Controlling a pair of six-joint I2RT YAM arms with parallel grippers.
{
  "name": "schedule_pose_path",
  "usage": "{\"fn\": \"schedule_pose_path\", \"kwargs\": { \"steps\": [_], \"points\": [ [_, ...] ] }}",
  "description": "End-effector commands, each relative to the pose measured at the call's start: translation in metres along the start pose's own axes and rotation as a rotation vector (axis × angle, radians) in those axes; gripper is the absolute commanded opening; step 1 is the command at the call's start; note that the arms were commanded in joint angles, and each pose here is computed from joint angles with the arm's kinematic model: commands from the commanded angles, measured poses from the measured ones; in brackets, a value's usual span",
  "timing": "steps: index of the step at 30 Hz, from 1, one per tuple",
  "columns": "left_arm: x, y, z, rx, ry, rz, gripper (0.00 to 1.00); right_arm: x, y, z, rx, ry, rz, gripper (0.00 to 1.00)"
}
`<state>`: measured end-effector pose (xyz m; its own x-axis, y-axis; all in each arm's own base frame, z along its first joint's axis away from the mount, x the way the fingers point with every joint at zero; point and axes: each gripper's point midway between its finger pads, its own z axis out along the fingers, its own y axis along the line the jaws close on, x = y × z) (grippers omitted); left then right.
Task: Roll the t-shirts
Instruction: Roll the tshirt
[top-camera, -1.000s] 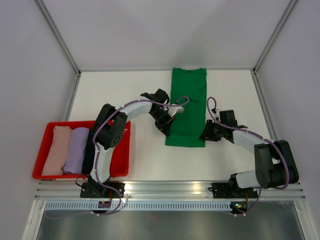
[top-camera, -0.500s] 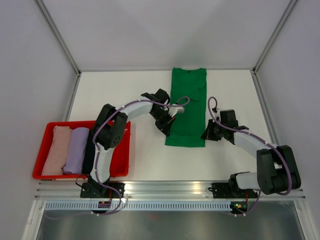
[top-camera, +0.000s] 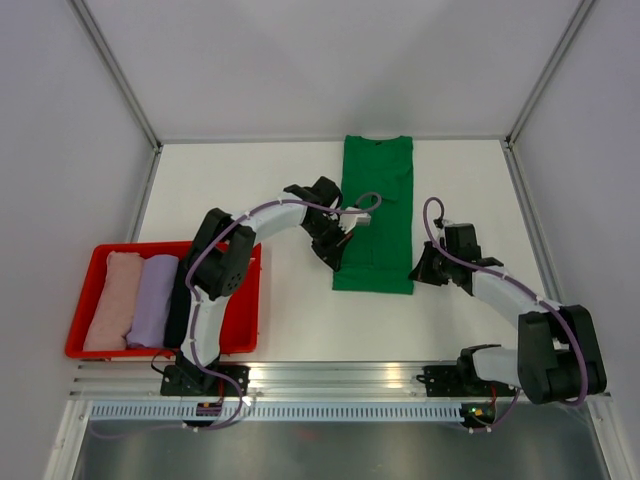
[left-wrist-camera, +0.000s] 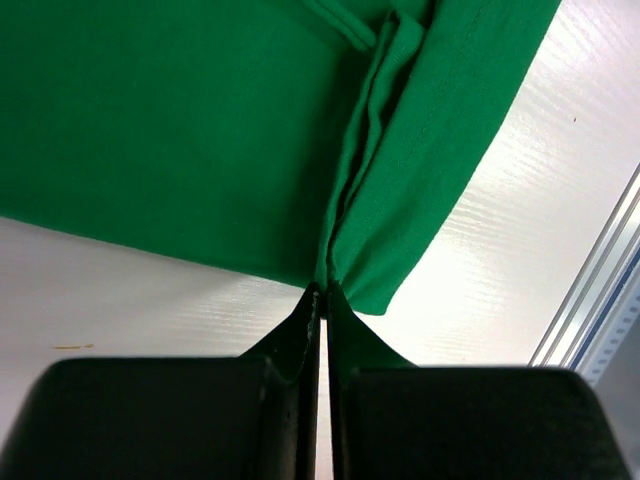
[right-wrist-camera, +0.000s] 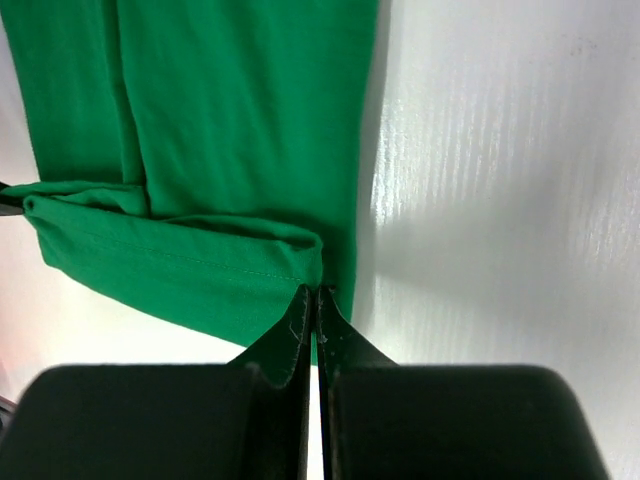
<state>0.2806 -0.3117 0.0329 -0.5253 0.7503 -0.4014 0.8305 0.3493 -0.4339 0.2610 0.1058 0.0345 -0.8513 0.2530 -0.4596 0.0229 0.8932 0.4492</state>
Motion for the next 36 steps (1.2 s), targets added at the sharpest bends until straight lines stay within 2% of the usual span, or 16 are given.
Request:
{"fn": "schedule_pose_path", "kwargs": {
  "steps": [1,3,7,10,13,15,18,20,24,25,26,29,36],
  "points": [
    [-0.015,0.003,-0.005,-0.028,-0.026,0.000,0.04,0.002,-0.011,0.004,0.042,0.000,0.032,0.00],
    [-0.015,0.003,-0.005,-0.030,-0.027,-0.001,0.10,0.002,-0.010,0.008,0.033,0.009,0.029,0.00],
    [-0.016,0.000,-0.011,-0.034,-0.034,0.016,0.30,-0.004,-0.005,0.010,0.008,0.000,0.021,0.00],
    [-0.021,0.001,-0.021,-0.069,-0.050,0.051,0.36,-0.005,-0.006,0.011,0.017,0.006,0.014,0.03],
    [-0.030,0.003,-0.035,-0.121,-0.070,0.094,0.37,-0.006,-0.009,0.009,0.036,-0.002,0.019,0.09],
    [-0.038,0.003,-0.045,-0.146,-0.091,0.120,0.37,-0.007,-0.009,0.007,0.043,-0.009,0.021,0.17],
    [-0.047,-0.012,-0.055,-0.159,-0.112,0.220,0.39,-0.009,-0.009,0.004,0.053,-0.012,0.023,0.30],
    [-0.040,-0.025,-0.048,-0.170,-0.072,0.313,0.41,-0.017,-0.010,-0.001,0.081,-0.022,0.012,0.35],
    [-0.020,-0.041,-0.024,-0.182,0.031,0.487,0.44,-0.023,-0.008,-0.012,0.103,-0.006,-0.004,0.37],
    [-0.016,-0.044,-0.018,-0.196,0.058,0.560,0.47,-0.021,-0.010,-0.014,0.117,0.009,-0.001,0.37],
    [-0.022,-0.046,-0.015,-0.214,0.036,0.613,0.52,-0.023,-0.010,-0.016,0.121,0.004,-0.002,0.37],
    [-0.021,-0.048,-0.002,-0.252,0.062,0.756,0.53,-0.025,-0.007,-0.019,0.092,-0.011,0.003,0.38],
    [-0.017,-0.032,0.014,-0.313,0.115,0.795,0.54,-0.034,-0.002,-0.026,0.049,-0.038,0.024,0.38]
  ]
}}
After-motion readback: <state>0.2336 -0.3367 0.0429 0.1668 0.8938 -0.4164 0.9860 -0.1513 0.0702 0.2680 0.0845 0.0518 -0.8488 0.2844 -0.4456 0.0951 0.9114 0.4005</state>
